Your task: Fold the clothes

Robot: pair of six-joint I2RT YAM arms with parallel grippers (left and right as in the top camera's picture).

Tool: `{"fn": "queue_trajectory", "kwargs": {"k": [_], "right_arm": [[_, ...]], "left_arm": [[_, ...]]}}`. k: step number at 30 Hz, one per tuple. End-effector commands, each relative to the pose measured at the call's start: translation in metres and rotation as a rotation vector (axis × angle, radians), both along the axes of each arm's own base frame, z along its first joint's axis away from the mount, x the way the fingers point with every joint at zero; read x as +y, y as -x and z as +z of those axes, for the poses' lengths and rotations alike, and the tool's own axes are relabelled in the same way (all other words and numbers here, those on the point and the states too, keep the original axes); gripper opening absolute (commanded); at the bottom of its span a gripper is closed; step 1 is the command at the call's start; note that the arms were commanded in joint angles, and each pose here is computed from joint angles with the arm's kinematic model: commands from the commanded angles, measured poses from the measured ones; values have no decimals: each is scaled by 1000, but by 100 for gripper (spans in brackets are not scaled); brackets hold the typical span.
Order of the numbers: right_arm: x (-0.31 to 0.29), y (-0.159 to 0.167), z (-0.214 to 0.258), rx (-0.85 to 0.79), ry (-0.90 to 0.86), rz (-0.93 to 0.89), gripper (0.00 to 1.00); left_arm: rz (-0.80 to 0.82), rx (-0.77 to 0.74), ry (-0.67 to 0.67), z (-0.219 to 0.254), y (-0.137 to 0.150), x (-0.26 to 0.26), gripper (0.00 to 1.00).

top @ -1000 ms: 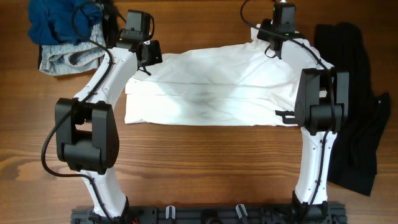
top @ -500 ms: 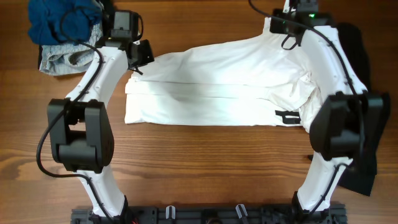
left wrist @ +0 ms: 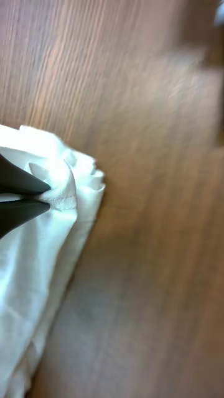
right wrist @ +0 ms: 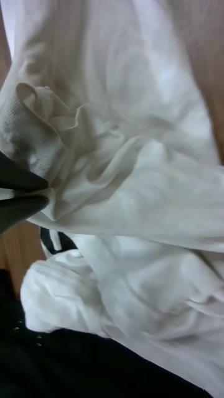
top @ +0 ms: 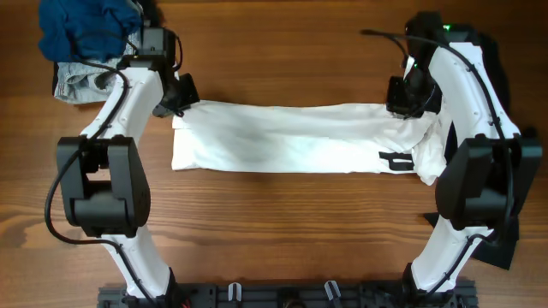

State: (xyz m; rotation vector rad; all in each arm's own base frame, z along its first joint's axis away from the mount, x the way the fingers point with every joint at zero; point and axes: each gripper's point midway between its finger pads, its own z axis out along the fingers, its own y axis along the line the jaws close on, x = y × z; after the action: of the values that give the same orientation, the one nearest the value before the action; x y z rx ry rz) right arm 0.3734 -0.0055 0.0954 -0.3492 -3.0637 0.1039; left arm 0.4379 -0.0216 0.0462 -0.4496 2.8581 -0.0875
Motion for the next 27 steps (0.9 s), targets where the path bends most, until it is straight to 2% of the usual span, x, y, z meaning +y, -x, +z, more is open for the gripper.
{"fn": "queue_trajectory", "kwargs": {"k": [1, 2, 3, 4, 5, 6, 10, 14, 17, 19, 21, 22, 25, 27], "right_arm": [[1, 18, -11, 64, -9, -22, 4], [1, 21, -12, 75, -9, -21, 9], [1, 21, -12, 73, -10, -18, 40], [1, 18, -12, 62, -10, -17, 64], [2, 9, -13, 25, -14, -15, 75], [3, -1, -13, -16, -22, -13, 78], [19, -49, -6, -206, -104, 38, 77], [23, -54, -29, -180, -77, 55, 72], [20, -43, -53, -93, -52, 20, 60], [14, -42, -56, -85, -8, -7, 48], [7, -38, -56, -71, 33, -16, 41], [2, -35, -56, -56, 62, -16, 35], [-10, -39, -55, -75, 128, -23, 8], [-10, -42, -54, -86, 128, -25, 4]], "left_arm": [[-38, 25, 7, -3, 16, -16, 4], [-42, 29, 7, -4, 17, -18, 7], [-43, 31, 6, -5, 18, -19, 9], [-43, 31, 6, -5, 18, -18, 11], [-43, 31, 6, -5, 18, -18, 13], [-42, 30, 7, -5, 18, -19, 16], [-43, 23, 7, -5, 16, -19, 32], [-43, 16, 8, -4, 14, -19, 42], [-42, 17, 8, -4, 15, -19, 44], [-42, 17, 8, -4, 15, -19, 44], [-42, 17, 8, -4, 15, -19, 45], [-42, 17, 8, -4, 15, -19, 45], [-43, 27, 7, -5, 17, -19, 45], [-43, 28, 7, -5, 17, -19, 45]]}}
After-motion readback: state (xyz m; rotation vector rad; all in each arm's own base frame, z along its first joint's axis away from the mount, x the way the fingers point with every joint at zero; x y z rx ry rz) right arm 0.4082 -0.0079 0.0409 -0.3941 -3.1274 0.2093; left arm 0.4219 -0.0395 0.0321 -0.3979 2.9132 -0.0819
